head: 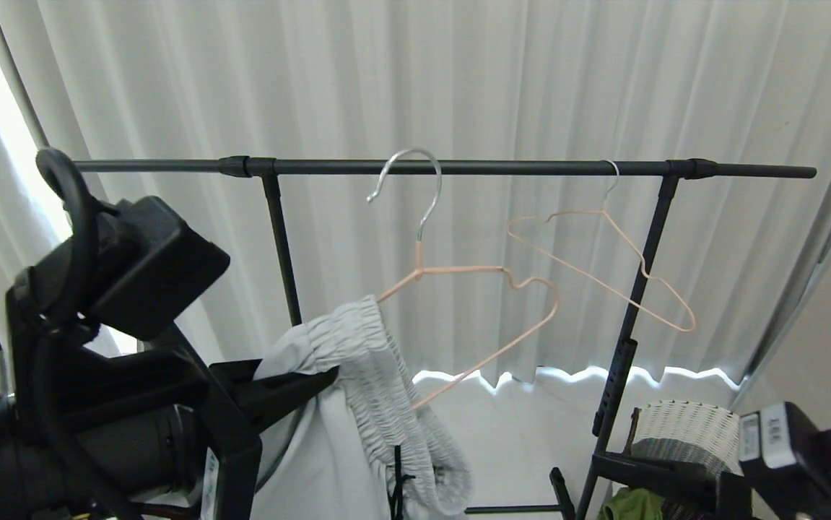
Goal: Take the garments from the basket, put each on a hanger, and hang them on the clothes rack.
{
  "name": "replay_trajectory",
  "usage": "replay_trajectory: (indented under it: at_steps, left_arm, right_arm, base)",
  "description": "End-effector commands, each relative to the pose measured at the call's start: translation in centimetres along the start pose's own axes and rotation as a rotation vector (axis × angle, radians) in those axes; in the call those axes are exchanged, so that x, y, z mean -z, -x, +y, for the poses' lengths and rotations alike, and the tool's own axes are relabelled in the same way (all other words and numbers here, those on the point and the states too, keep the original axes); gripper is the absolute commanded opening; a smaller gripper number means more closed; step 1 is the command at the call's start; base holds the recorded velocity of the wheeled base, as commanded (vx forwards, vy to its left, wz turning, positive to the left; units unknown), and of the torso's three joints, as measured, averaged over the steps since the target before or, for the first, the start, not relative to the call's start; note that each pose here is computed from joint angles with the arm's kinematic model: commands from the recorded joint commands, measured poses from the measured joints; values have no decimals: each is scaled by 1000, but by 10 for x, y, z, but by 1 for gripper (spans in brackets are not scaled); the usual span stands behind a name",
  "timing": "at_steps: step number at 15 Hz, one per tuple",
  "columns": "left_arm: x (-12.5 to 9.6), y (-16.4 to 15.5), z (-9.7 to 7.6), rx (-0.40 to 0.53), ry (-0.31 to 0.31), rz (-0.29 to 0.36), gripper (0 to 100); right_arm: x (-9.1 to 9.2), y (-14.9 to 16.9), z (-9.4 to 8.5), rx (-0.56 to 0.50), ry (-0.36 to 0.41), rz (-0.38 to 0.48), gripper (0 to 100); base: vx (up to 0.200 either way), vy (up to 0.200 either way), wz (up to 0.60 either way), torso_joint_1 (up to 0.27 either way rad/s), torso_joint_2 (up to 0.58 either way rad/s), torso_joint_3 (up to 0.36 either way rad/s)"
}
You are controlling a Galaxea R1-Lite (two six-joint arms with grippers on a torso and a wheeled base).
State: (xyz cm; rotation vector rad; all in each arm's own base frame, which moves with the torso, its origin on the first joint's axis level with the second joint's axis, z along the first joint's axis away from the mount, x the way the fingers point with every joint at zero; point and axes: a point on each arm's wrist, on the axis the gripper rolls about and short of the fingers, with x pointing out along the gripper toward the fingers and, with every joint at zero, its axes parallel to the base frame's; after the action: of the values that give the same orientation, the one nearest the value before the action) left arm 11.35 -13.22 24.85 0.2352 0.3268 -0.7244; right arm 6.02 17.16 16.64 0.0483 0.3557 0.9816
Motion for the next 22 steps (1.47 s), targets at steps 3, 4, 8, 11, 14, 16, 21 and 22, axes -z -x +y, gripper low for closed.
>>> replay_trajectory:
  at_steps: [3,4,8,11,14,16,21,22]
  left_arm:
    - [-8,1,0,0,10,-58,0]
    - [-8,1,0,0,11,-64,0]
    - [-13,2,0,2,12,-88,0]
    - [-18,4,1,3,15,-107,0]
    - [-21,5,1,2,15,-117,0]
    - [-20,5,2,-4,13,-114,0]
    - [-9,1,1,-6,-20,-72,0]
    - [-8,1,1,-6,-27,-72,0]
  right_arm:
    - [2,-59,-16,150,-117,88,100]
    - [0,-66,-23,183,-136,85,100]
    - [4,-80,-32,229,-167,112,100]
    - [11,-84,-27,218,-149,141,100]
    - [25,-88,-38,314,-141,181,100]
    - [30,-85,-51,410,-143,182,100]
    - [14,-73,-88,564,-163,113,0]
    - [13,-72,-90,571,-162,110,0]
  base:
    - [0,0,0,0,0,0]
    - [0,0,0,0,0,0]
    - [0,0,0,0,0,0]
    - [0,0,0,0,0,0]
    - [0,0,0,0,0,0]
    - [0,0,0,0,0,0]
    - [0,0,0,0,0,0]
    - [0,0,0,0,0,0]
